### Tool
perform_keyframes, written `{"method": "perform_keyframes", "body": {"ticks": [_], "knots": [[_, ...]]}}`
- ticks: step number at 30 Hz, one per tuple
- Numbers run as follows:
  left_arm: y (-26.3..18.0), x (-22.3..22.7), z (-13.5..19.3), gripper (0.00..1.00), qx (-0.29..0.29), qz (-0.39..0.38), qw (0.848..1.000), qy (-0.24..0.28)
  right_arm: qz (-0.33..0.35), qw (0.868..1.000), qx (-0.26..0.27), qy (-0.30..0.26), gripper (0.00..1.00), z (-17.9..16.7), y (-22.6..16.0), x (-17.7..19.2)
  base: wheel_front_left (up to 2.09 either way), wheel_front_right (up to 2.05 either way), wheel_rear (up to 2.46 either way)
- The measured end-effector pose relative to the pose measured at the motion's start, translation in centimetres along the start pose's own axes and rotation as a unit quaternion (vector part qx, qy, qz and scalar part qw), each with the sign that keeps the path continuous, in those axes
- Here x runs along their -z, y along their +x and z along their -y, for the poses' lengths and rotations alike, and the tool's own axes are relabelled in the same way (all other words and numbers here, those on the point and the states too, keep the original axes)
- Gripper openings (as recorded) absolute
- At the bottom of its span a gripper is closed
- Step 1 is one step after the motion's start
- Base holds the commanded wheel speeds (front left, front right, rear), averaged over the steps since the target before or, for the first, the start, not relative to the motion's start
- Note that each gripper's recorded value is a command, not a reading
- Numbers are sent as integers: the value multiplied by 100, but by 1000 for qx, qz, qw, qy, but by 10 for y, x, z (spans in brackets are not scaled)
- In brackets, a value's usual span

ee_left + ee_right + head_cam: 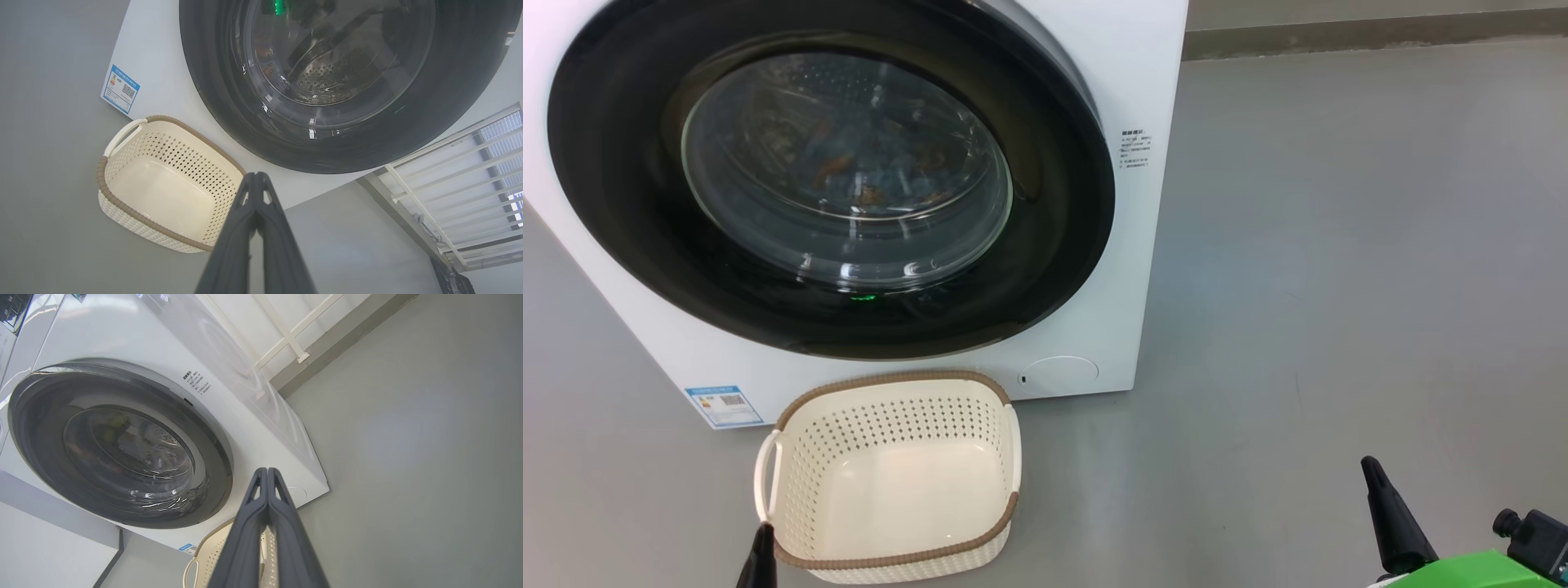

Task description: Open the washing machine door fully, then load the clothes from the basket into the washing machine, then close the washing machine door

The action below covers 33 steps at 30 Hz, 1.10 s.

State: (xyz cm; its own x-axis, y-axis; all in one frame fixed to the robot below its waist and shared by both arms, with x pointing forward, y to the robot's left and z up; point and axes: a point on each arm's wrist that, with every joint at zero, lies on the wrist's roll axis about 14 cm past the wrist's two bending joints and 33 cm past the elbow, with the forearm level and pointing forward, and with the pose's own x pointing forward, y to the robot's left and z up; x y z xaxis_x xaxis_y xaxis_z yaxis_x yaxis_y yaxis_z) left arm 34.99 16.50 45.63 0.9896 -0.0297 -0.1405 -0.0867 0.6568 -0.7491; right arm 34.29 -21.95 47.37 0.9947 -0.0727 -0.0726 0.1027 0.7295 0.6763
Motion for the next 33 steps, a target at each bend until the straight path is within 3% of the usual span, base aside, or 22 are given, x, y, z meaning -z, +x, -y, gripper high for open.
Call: {"method": "perform_keyframes", "body": {"ticks": [14, 33], "knots": [[6, -8, 1, 0, -1, 3, 997, -80, -3, 996, 6, 90, 0, -2, 7, 0, 0, 0, 0], [11, -14, 1, 0, 0, 4, 984, -179, -12, 980, 6, 200, 0, -6, 15, 3, 0, 0, 0]]}}
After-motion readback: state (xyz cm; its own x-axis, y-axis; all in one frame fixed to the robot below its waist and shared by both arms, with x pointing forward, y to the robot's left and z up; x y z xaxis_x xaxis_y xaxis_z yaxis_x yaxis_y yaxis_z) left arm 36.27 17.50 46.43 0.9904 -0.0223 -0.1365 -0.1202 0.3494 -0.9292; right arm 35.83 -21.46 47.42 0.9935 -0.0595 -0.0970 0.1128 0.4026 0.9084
